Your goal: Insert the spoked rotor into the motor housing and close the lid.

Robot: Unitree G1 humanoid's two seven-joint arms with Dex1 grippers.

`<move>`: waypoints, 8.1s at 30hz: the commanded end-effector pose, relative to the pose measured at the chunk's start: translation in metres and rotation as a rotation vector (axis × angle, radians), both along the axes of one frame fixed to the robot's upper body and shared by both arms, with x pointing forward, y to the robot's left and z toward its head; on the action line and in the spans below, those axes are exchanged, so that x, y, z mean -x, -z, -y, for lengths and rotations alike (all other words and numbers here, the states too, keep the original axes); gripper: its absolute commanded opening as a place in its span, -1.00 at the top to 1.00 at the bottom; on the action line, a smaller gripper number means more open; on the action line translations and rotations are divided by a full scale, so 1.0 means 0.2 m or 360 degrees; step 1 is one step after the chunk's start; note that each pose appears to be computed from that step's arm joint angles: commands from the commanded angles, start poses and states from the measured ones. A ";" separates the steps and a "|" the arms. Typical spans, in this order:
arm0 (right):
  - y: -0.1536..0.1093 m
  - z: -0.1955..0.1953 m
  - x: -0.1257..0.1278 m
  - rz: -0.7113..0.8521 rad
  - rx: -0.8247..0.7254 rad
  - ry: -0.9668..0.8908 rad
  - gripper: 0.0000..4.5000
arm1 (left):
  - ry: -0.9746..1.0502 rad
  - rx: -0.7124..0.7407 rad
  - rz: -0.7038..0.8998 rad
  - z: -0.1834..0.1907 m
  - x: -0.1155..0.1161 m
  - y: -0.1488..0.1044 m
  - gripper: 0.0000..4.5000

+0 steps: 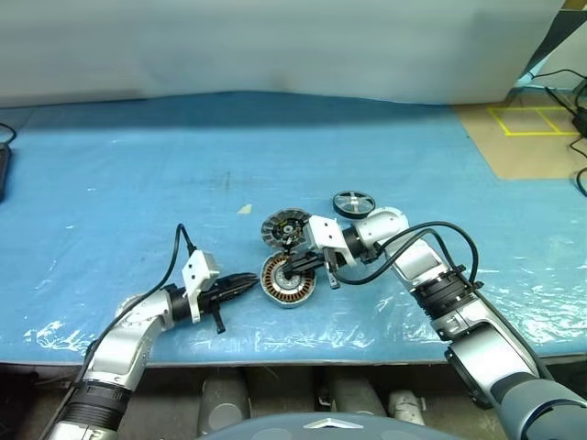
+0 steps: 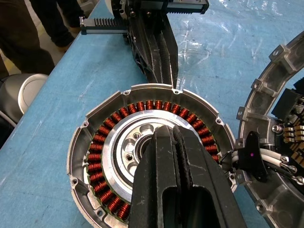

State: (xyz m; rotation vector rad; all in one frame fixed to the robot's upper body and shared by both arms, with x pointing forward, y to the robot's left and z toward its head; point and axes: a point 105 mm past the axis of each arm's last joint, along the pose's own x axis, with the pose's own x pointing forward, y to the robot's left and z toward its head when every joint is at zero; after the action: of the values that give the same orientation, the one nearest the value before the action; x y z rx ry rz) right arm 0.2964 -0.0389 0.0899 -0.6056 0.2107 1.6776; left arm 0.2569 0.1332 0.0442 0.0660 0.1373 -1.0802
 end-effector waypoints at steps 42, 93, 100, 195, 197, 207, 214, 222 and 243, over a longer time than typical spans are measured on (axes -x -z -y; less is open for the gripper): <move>-0.06 0.04 0.03 0.0071 0.0007 -0.0077 0.99 | -0.0028 0.0002 0.0080 0.00 -0.02 -0.06 0.85; -0.01 0.03 0.04 -0.0099 -0.0094 -0.0005 0.99 | -0.0090 0.0005 0.0111 -0.04 -0.01 -0.05 0.85; 0.08 0.07 0.04 -0.0132 -0.0028 0.0043 0.99 | -0.0095 0.0015 0.0141 -0.04 -0.02 -0.13 0.85; -0.29 0.76 -0.54 0.0276 0.0035 0.1071 0.43 | 0.0100 0.0088 0.0167 0.07 -0.07 -0.23 0.87; -0.29 0.76 -0.53 0.0276 0.0037 0.1073 0.43 | 0.0101 0.0088 0.0163 0.07 -0.07 -0.23 0.87; -0.29 0.78 -0.54 0.0293 0.0055 0.1089 0.43 | 0.0107 0.0092 0.0165 0.08 -0.08 -0.22 0.87; -0.30 0.76 -0.55 0.0326 0.0067 0.1084 -0.08 | 0.0098 0.0088 0.0164 0.07 -0.07 -0.21 0.87; -0.28 0.77 -0.55 0.0328 0.0084 0.1094 -0.22 | 0.0100 0.0080 0.0160 0.07 -0.07 -0.21 0.87; -0.28 0.76 -0.55 0.0347 0.0068 0.1094 -0.22 | 0.0109 0.0085 0.0155 0.09 -0.08 -0.20 0.87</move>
State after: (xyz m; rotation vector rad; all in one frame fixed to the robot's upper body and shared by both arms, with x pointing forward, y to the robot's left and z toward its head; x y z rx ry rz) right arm 0.4048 -0.1923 0.1315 -0.6317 0.3195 0.9441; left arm 0.2736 0.1173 0.0797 0.0625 0.0456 -1.1357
